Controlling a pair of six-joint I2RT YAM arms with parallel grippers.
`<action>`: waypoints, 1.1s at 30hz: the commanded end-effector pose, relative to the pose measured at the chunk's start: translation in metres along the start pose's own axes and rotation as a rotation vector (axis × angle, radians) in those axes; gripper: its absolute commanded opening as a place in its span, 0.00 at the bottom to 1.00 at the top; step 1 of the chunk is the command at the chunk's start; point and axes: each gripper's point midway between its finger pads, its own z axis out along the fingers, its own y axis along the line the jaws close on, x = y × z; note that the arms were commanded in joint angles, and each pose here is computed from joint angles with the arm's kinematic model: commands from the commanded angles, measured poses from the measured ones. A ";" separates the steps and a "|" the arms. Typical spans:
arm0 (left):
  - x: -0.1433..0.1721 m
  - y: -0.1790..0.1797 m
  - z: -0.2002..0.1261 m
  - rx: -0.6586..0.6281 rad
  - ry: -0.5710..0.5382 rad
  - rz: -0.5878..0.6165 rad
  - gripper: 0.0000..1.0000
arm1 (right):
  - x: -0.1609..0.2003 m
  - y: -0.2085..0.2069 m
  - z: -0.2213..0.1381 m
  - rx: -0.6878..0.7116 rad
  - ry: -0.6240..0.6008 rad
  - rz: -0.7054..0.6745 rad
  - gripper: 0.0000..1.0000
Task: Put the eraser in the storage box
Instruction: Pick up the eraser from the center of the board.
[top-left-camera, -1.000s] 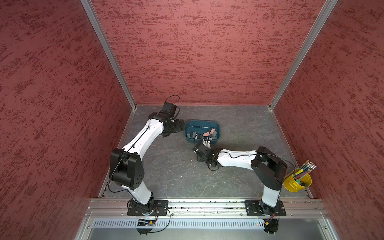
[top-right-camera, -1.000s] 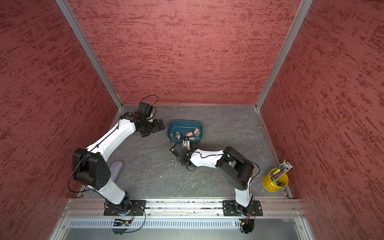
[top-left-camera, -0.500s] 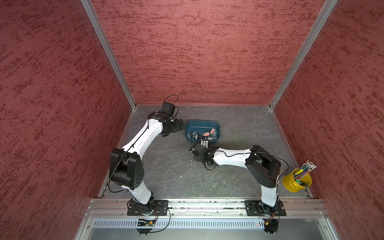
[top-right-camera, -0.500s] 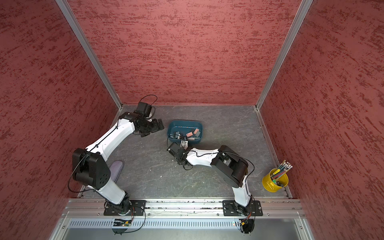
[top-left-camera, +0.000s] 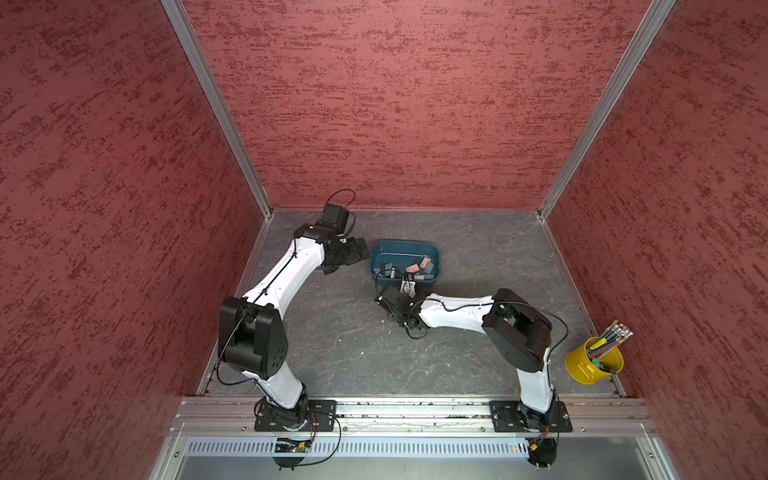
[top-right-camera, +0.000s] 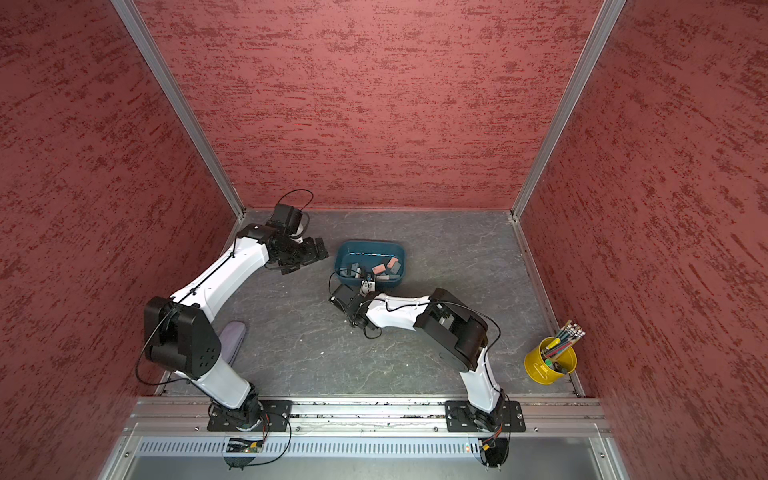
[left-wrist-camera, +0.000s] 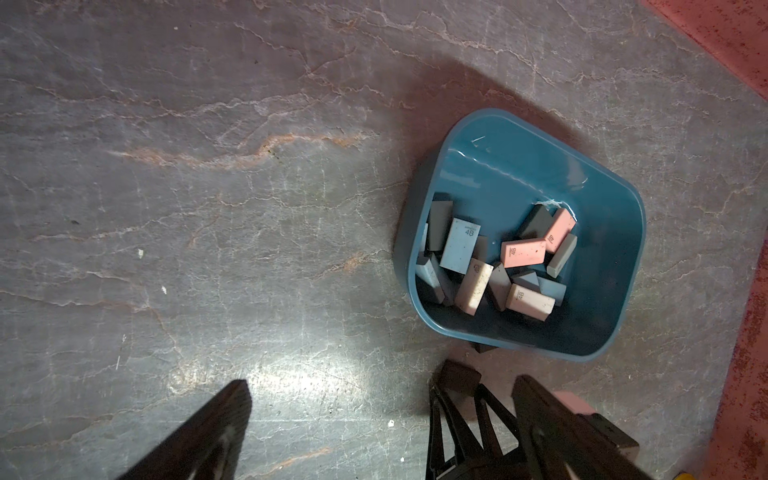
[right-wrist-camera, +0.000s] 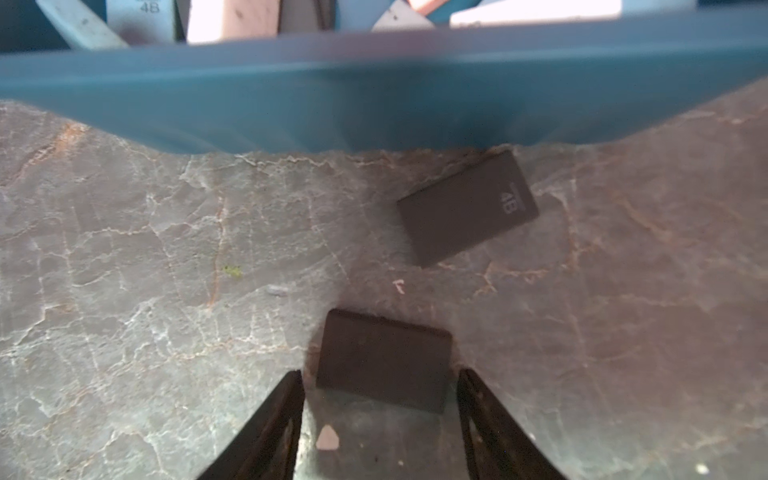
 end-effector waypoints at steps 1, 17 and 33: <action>-0.003 0.000 0.000 0.013 -0.009 -0.013 1.00 | 0.001 -0.006 0.001 0.044 -0.008 -0.009 0.59; -0.001 0.000 0.004 0.021 0.008 -0.019 1.00 | 0.001 -0.008 0.004 0.062 -0.009 -0.016 0.44; 0.000 0.000 0.005 0.028 0.017 -0.025 1.00 | -0.016 -0.015 -0.022 0.050 -0.069 -0.014 0.41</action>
